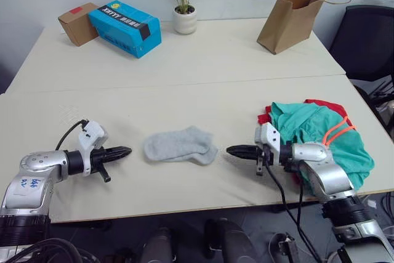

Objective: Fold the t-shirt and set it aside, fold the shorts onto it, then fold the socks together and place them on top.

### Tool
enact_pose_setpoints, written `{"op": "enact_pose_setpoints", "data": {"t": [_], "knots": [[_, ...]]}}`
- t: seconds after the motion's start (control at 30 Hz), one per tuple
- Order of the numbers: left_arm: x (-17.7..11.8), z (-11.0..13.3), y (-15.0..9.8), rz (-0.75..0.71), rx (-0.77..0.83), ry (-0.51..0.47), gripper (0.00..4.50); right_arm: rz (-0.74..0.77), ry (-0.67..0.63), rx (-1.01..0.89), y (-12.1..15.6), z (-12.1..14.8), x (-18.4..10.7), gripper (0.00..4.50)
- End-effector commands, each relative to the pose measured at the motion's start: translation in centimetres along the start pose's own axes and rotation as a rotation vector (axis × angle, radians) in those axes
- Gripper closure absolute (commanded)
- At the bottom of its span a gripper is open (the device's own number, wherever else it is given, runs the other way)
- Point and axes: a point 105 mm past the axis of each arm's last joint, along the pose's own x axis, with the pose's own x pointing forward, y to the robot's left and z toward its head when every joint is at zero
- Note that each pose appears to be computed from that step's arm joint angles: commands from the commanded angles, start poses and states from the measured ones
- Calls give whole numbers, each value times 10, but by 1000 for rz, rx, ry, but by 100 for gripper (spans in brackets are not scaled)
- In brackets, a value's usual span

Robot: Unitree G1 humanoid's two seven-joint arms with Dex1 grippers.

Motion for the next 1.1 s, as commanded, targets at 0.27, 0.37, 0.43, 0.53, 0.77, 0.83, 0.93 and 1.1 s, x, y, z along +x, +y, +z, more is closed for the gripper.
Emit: {"op": "enact_pose_setpoints", "data": {"t": [0.27,0.37,0.43,0.53,0.77,0.83,0.93,1.1], "knots": [[49,21,2,-50,34,-58,450,67,-35,-51,18,5,42,445],[51,21,-5,-73,13,-68,450,60,-21,-58,18,-2,45,445],[49,18,-10,-79,12,-63,450,64,-6,-76,18,-5,44,445],[38,10,-4,-27,21,-36,450,71,-31,-30,17,-1,38,445],[-15,26,7,-6,-137,-80,393,162,-85,154,27,34,17,323],[-24,32,3,-35,-223,-78,331,109,-5,205,18,39,14,251],[-29,41,-18,-177,-424,-65,233,67,60,363,2,47,13,145],[-15,29,-9,-48,-524,71,72,-36,154,623,-29,47,30,144]]}}
